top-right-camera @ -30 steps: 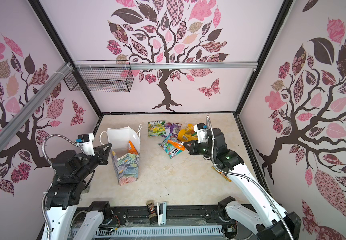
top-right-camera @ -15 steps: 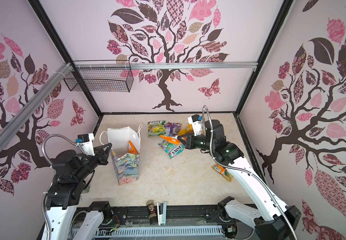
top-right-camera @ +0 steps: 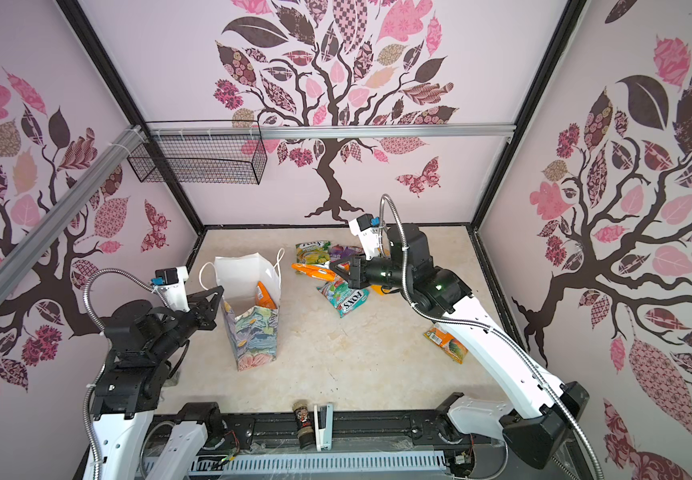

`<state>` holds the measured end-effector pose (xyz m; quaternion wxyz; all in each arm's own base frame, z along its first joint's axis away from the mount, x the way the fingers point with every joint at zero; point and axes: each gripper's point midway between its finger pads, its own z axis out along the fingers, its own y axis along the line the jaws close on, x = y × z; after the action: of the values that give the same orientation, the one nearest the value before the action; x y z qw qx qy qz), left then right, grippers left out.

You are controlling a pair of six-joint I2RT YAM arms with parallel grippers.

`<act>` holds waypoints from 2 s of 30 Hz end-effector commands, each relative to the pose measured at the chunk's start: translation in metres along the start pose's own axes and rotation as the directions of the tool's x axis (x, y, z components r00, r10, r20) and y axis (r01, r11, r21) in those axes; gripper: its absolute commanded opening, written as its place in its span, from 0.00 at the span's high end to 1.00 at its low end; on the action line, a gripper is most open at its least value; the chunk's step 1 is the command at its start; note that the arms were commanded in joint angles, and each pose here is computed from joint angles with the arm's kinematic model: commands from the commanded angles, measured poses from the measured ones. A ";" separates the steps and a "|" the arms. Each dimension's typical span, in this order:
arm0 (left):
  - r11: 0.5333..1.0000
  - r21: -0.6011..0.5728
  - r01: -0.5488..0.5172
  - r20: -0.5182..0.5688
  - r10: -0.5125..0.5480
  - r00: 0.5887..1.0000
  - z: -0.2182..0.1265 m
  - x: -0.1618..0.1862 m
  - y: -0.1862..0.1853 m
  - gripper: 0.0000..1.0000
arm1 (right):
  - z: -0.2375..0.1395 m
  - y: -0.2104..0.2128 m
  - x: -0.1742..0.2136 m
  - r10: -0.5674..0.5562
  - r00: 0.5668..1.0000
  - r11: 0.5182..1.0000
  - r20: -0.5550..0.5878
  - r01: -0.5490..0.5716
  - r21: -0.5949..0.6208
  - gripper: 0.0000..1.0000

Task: Place the snacks into the paper bag
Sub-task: 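Lift the Fox's Fruits packet with the right gripper, then carry the Fox's Fruits packet with the right gripper over the bag opening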

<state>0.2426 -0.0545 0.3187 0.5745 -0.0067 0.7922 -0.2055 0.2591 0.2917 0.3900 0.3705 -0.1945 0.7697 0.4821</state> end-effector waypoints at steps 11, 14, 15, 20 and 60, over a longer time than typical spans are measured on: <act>1.000 -0.005 -0.007 0.007 0.007 1.000 0.000 0.002 0.002 1.00 | 0.033 0.089 -0.044 -0.197 0.980 0.965 0.026 0.198 -0.170 1.00; 1.000 -0.007 -0.006 0.006 0.006 1.000 0.001 0.003 0.003 1.00 | 0.039 0.102 -0.050 -0.205 0.978 0.958 0.033 0.208 -0.200 1.00; 1.000 -0.005 -0.007 0.006 0.007 1.000 0.001 0.002 0.003 1.00 | 0.040 0.105 -0.053 -0.214 0.976 0.955 0.040 0.217 -0.203 1.00; 1.000 -0.002 -0.007 0.005 0.007 1.000 0.001 0.002 0.002 1.00 | 0.057 0.113 -0.062 -0.261 0.965 0.949 0.028 0.262 -0.178 1.00; 0.999 -0.032 0.012 0.011 -0.011 1.000 -0.001 0.007 0.008 1.00 | 0.155 0.069 0.020 -0.596 0.734 0.795 -0.325 0.596 -0.111 1.00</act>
<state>0.2393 -0.0513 0.3165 0.5779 -0.0134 0.7913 -0.1990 0.2581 0.4585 0.3800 0.3501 -0.4850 0.7333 0.3234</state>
